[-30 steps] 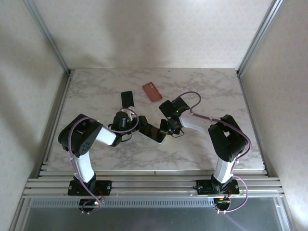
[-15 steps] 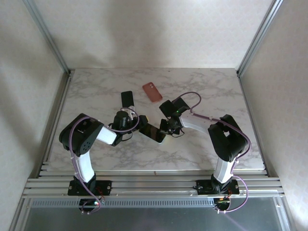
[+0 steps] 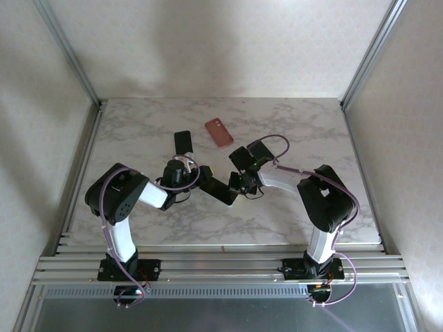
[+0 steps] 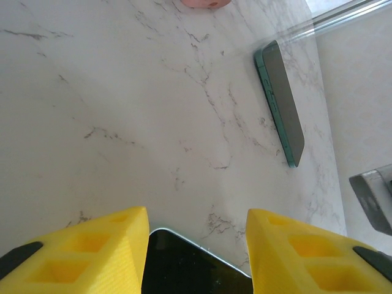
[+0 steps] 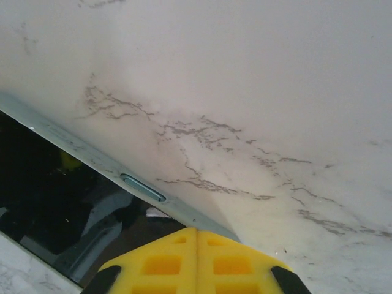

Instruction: Put the phone into the phone case

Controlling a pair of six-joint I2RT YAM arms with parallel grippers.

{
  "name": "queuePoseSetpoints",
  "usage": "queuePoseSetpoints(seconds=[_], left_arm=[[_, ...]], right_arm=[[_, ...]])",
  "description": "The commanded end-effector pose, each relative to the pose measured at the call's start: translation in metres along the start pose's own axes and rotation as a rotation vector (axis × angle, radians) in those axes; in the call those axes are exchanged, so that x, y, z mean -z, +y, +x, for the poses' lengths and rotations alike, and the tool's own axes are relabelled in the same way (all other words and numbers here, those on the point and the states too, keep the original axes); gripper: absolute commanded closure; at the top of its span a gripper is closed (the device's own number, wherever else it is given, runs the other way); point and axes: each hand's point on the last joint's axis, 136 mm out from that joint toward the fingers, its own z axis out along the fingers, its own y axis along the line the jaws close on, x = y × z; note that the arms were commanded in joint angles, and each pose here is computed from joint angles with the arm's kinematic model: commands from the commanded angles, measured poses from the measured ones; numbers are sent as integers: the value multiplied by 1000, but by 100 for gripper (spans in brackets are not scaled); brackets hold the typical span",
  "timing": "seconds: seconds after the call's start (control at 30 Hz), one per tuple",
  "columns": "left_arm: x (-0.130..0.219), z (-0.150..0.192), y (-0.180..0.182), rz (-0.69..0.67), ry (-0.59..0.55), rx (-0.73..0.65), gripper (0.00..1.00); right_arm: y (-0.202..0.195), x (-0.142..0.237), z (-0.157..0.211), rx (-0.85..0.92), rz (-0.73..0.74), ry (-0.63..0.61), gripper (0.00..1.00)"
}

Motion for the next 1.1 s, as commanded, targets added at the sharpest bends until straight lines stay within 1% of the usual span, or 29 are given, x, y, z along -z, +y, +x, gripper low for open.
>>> queuePoseSetpoints(seconds=[0.0, 0.13, 0.23, 0.37, 0.5, 0.57, 0.63, 0.67, 0.77, 0.9, 1.07], left_arm=[[2, 19, 11, -41, 55, 9, 55], [4, 17, 11, -43, 48, 5, 55], [10, 11, 9, -53, 22, 0, 55], [27, -4, 11, -84, -33, -7, 55], [42, -9, 13, -120, -47, -30, 55], [49, -6, 14, -134, -41, -35, 55], [55, -2, 15, -134, -36, -31, 55], [59, 1, 15, -136, -34, -28, 55], [67, 11, 16, -141, -23, -26, 55], [72, 27, 17, -136, 6, -9, 55], [71, 41, 15, -111, 33, 11, 55]], right_arm=[[-59, -49, 63, -28, 198, 195, 100], [-62, -51, 65, -40, 201, 195, 100], [-55, -45, 60, -46, 174, 174, 100], [-35, -28, 48, -49, 104, 126, 100], [-7, -5, 32, -44, -1, 66, 100], [7, 9, 24, -30, -54, 38, 100], [17, 20, 18, -19, -94, 12, 96], [21, 27, 16, -7, -112, 0, 92], [23, 39, 15, 6, -131, -24, 88], [18, 45, 21, 18, -139, -33, 84], [7, 36, 35, 13, -146, -3, 84]])
